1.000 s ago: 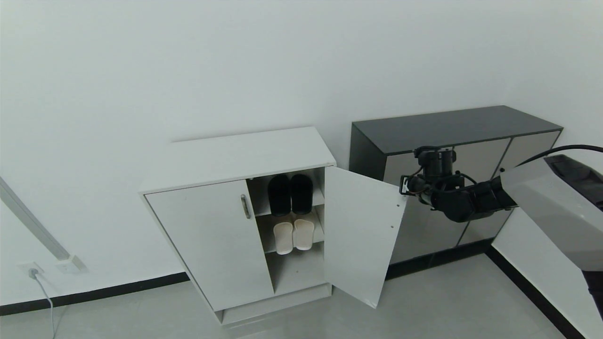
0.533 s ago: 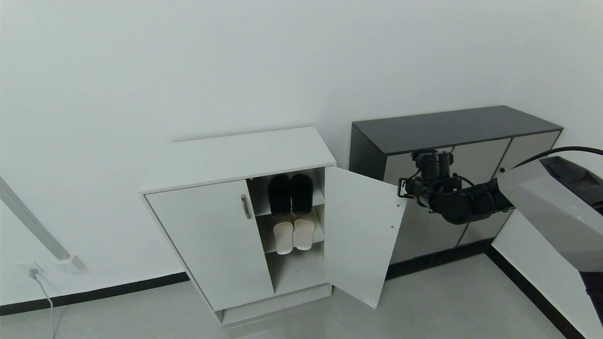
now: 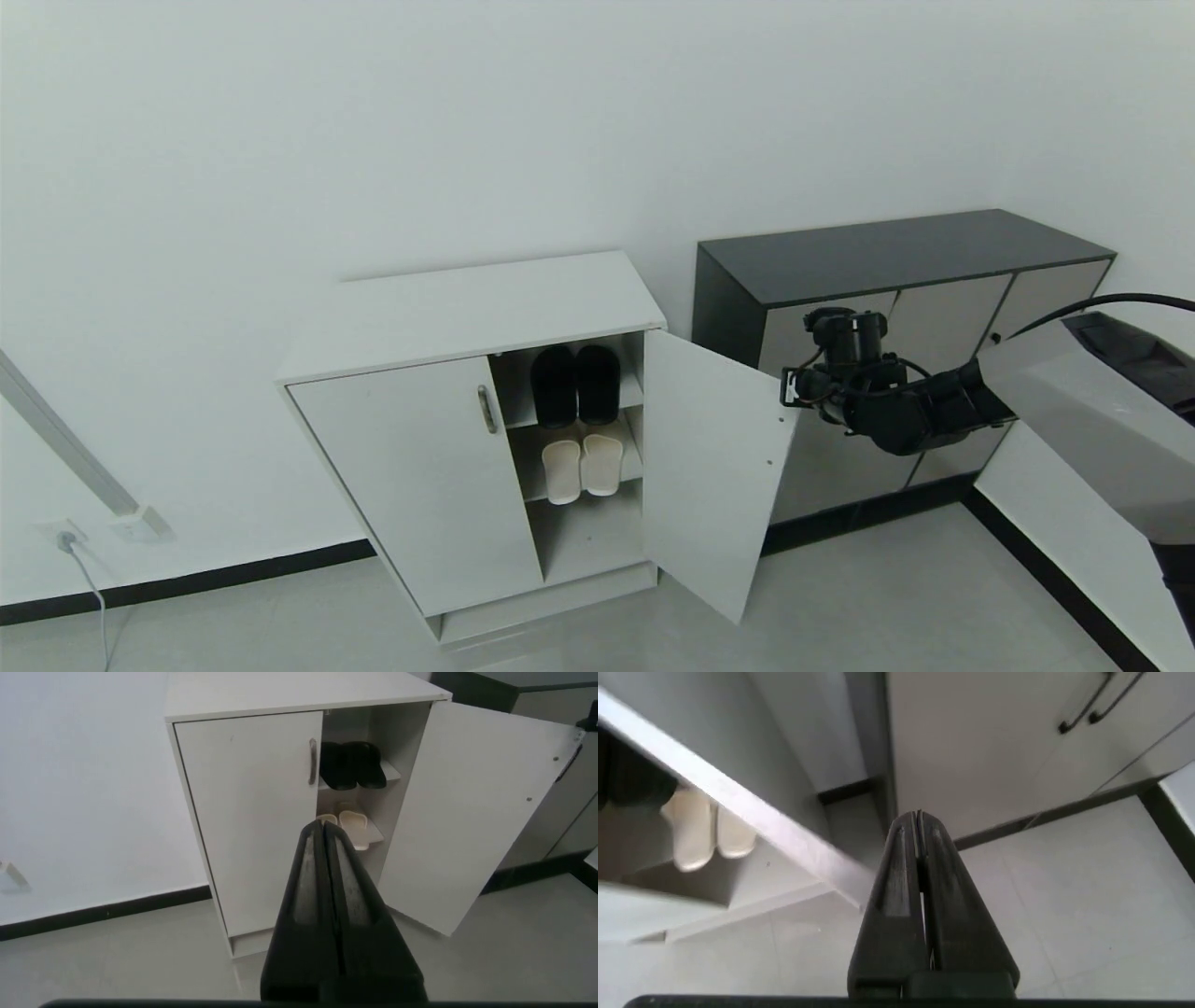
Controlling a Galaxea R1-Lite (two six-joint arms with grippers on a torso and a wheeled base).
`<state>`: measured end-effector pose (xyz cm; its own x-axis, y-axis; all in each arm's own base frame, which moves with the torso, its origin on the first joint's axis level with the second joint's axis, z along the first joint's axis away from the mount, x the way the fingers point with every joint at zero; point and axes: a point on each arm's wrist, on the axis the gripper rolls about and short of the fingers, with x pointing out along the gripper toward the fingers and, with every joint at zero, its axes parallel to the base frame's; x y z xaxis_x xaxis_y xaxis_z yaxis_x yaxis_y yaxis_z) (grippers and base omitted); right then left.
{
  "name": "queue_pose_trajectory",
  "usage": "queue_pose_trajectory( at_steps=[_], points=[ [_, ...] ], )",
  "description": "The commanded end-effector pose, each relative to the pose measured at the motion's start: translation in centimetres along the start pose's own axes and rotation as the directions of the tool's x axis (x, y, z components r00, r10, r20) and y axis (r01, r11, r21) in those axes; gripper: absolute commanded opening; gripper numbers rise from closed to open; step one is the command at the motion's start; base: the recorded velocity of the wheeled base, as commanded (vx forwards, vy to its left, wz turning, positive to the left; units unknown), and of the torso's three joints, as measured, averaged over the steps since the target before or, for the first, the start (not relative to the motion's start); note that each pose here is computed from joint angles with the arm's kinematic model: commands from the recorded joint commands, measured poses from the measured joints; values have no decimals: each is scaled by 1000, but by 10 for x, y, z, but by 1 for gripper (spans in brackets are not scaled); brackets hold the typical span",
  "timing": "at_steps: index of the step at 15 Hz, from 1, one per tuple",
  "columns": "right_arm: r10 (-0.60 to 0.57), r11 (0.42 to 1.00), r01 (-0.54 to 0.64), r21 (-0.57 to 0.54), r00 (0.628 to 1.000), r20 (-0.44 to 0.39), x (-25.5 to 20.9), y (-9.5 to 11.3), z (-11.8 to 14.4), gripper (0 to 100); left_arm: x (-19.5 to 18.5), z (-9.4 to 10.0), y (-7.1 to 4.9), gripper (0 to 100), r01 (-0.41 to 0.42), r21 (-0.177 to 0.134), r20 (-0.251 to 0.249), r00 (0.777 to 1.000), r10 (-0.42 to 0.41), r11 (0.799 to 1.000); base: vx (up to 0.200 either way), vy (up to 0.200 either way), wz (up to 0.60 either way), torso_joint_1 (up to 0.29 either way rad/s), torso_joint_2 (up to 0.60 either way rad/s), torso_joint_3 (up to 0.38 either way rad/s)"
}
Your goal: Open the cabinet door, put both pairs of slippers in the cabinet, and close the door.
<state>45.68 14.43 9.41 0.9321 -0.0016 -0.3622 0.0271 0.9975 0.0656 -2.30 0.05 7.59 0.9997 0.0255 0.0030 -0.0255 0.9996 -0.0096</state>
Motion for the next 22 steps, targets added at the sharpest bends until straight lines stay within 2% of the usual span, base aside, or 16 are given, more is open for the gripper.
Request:
queue_pose_trajectory(
  at_steps=[1, 4, 7, 12, 18, 22],
  points=[
    [44, 999, -44, -22, 999, -15, -22, 18, -1, 0, 0, 0, 0, 0, -1, 0, -1, 1000, 1, 1000, 0, 0, 0, 0, 0, 0],
    [116, 991, -119, -61, 992, -50, -51, 46, -12, 0, 0, 0, 0, 0, -1, 0, -3, 1000, 1, 1000, 0, 0, 0, 0, 0, 0],
    [163, 982, -168, -82, 984, -64, -75, 62, -17, 0, 0, 0, 0, 0, -1, -1, -1, 1000, 1, 1000, 0, 0, 0, 0, 0, 0],
    [185, 975, -188, -120, 982, -35, -87, 58, -21, 0, 0, 0, 0, 0, -1, -1, -1, 1000, 1, 1000, 0, 0, 0, 0, 0, 0],
    [268, 956, -264, -126, 964, 8, -117, 66, -12, 0, 0, 0, 0, 0, 1, -1, -1, 1000, -1, 1000, 0, 0, 0, 0, 0, 0],
    [314, 940, -310, -140, 949, 6, -134, 79, -17, 0, 0, 0, 0, 0, 1, -1, -1, 1000, -1, 1000, 0, 0, 600, 5, 1, 2]
  ],
)
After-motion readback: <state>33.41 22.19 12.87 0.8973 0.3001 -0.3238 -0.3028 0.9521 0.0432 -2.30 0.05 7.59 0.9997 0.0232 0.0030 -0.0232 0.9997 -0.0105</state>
